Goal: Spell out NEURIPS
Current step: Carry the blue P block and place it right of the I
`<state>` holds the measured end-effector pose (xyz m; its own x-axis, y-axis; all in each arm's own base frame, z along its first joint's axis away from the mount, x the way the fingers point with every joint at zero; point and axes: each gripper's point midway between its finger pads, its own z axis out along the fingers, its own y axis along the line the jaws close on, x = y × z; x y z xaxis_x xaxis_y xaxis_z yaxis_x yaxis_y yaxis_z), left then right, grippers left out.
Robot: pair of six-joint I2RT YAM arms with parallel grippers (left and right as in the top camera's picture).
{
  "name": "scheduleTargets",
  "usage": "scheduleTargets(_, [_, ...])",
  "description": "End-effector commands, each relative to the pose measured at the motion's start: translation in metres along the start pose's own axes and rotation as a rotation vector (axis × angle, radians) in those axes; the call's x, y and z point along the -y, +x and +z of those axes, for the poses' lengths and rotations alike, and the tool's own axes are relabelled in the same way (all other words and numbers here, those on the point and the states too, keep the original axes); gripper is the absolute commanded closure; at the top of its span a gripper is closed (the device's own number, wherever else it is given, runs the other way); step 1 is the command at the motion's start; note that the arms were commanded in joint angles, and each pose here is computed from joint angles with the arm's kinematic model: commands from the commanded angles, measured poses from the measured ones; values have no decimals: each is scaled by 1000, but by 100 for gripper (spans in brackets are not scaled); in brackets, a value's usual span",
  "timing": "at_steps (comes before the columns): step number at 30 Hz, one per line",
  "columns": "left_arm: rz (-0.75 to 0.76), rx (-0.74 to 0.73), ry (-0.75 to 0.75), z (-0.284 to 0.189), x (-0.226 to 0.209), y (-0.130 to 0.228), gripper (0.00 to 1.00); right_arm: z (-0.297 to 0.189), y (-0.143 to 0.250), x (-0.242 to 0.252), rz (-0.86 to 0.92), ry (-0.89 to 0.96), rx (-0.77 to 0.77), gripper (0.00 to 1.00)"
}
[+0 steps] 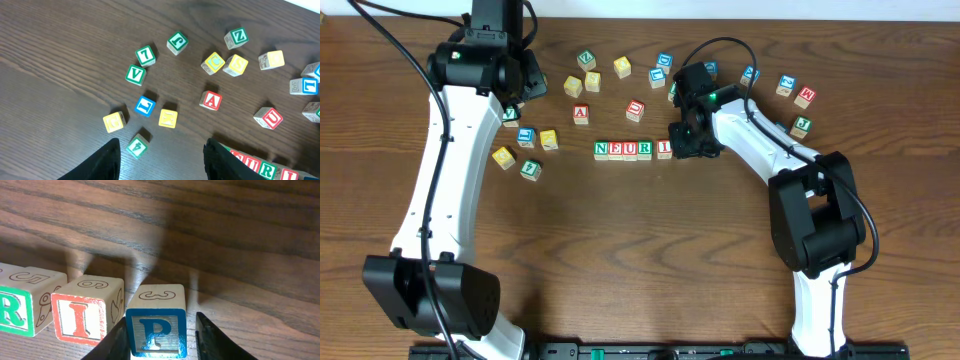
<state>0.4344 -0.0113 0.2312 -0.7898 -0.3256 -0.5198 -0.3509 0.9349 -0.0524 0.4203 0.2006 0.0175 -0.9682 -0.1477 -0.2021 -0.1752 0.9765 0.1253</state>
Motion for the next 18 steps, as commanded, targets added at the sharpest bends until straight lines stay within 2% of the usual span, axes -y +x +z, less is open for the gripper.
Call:
scheduleTargets(1, [24, -18, -23, 7, -4, 5, 47, -4, -1, -3, 19, -8, -2, 63])
scheduleTargets(6, [24, -18, -23, 7, -4, 5, 47, -41, -21, -14, 17, -45, 48, 61])
scheduleTargets(10, [24, -18, -23, 7, -4, 5, 47, -80, -49, -18, 16, -41, 146, 57])
scheduleTargets(15, [24, -18, -23, 7, -4, 5, 47, -102, -87, 3, 132, 60, 308, 50])
scheduleTargets(18, [24, -18, -23, 7, -4, 5, 47, -103, -104, 19, 220, 102, 381, 50])
